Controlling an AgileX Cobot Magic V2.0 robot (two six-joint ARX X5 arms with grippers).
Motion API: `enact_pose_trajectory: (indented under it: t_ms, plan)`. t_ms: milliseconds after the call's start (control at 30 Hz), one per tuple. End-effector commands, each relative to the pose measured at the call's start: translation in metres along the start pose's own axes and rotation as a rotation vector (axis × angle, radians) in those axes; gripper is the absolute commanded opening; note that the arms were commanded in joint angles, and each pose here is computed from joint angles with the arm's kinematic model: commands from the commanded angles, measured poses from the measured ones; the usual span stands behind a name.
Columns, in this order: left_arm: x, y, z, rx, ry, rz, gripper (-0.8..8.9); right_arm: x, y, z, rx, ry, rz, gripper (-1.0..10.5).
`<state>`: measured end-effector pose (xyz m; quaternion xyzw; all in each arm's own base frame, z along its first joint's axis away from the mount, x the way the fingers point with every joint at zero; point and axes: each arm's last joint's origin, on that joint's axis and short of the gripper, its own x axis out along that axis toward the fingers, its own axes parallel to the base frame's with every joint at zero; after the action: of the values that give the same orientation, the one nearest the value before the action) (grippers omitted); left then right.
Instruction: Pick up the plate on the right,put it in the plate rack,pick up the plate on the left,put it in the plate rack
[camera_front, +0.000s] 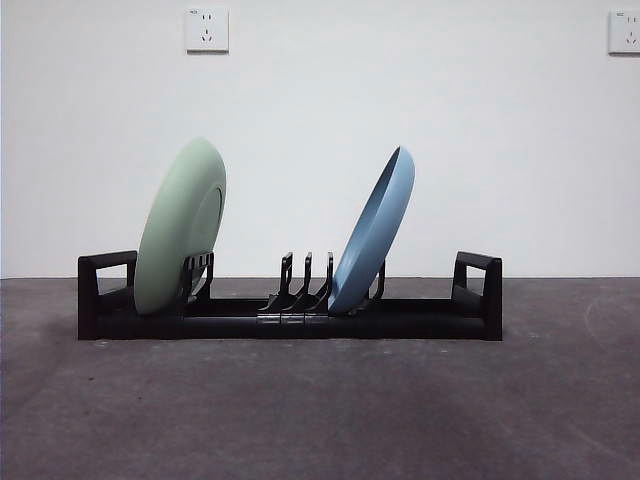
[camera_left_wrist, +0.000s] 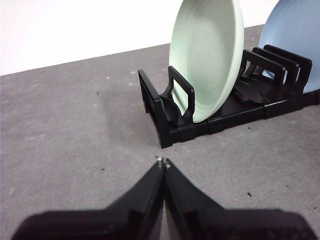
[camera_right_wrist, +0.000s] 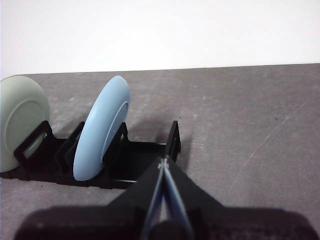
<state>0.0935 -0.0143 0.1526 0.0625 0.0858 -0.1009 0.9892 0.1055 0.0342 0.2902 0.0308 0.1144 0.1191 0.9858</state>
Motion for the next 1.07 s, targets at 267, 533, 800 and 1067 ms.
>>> enact_pose_trajectory:
  t_ms: [267,533,800,1067]
  plan:
    - [0.001,0.0,-0.004,-0.007,0.009,0.005,-0.04,0.001,0.0,-0.001,0.009,0.0,-0.002,0.0]
    - [0.001,0.0,-0.004,-0.008,0.009,0.005,-0.03,-0.003,-0.005,-0.006,-0.159,0.002,-0.034,0.0]
    - [0.001,0.0,-0.004,-0.008,0.009,0.005,-0.03,-0.005,-0.023,-0.059,-0.152,-0.138,-0.006,0.0]
    - [0.001,0.0,-0.004,-0.007,0.009,0.006,-0.03,0.006,-0.03,-0.113,-0.119,-0.123,-0.025,0.0]
